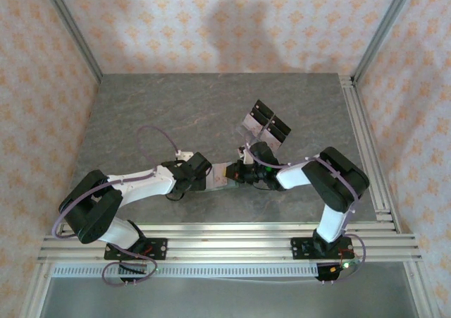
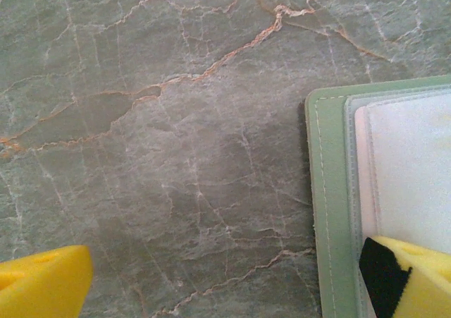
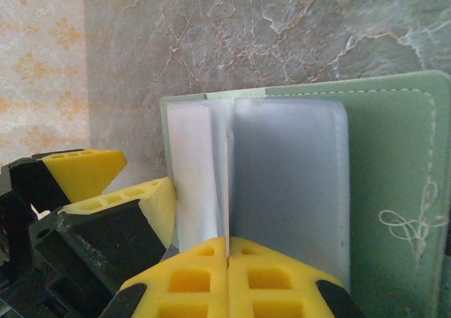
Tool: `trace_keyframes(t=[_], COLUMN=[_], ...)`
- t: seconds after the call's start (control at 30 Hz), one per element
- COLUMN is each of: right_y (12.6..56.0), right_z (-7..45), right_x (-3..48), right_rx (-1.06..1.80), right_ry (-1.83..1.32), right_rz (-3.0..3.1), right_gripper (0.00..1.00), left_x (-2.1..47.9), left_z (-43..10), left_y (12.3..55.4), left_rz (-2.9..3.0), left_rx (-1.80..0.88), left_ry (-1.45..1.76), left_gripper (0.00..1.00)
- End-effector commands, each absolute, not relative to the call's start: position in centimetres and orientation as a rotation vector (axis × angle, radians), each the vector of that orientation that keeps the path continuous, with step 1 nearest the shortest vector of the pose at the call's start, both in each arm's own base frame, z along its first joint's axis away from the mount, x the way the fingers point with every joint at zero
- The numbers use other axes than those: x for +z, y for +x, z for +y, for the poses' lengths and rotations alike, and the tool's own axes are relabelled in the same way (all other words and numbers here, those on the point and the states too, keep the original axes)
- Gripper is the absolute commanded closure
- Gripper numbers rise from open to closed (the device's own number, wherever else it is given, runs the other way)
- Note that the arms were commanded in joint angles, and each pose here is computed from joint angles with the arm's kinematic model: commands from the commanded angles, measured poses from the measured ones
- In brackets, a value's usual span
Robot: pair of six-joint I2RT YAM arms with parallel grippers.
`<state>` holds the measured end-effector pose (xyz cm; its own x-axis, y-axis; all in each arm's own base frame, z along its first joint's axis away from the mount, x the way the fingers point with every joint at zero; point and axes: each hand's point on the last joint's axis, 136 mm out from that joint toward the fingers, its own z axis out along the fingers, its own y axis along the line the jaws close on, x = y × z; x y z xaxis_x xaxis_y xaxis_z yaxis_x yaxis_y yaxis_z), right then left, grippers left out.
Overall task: Put the credit cards into the card holder
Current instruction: Insert the credit card into the card slot.
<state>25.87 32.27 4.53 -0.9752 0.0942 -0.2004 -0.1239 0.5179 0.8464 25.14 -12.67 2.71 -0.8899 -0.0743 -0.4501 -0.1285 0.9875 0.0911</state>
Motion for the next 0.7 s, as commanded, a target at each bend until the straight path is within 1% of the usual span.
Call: trace_keyframes(t=[0.0,0.4,0.67], right_y=[26.1,26.2,26.3], right_z=[33.1,33.5,33.7], right_x=[5.2,5.2,4.9], right_rx=[1.496,1.520,1.542], right_ry=[-0.055,-0.052,-0.048], right_rz=[2.493,2.489,2.488], right_gripper=[1.00,1.00,1.00], left_x=[2.7,4.5,4.1], left_z=[-11.3,-10.2,-10.2], left_y=[24.3,24.7,24.7], left_rz=[2.674,2.622,2.629], left_rx=[0.249,0.318,0.330], left_ry=[-0.139,-0.166,-0.160], left_gripper=[0.01,0.00,0.00])
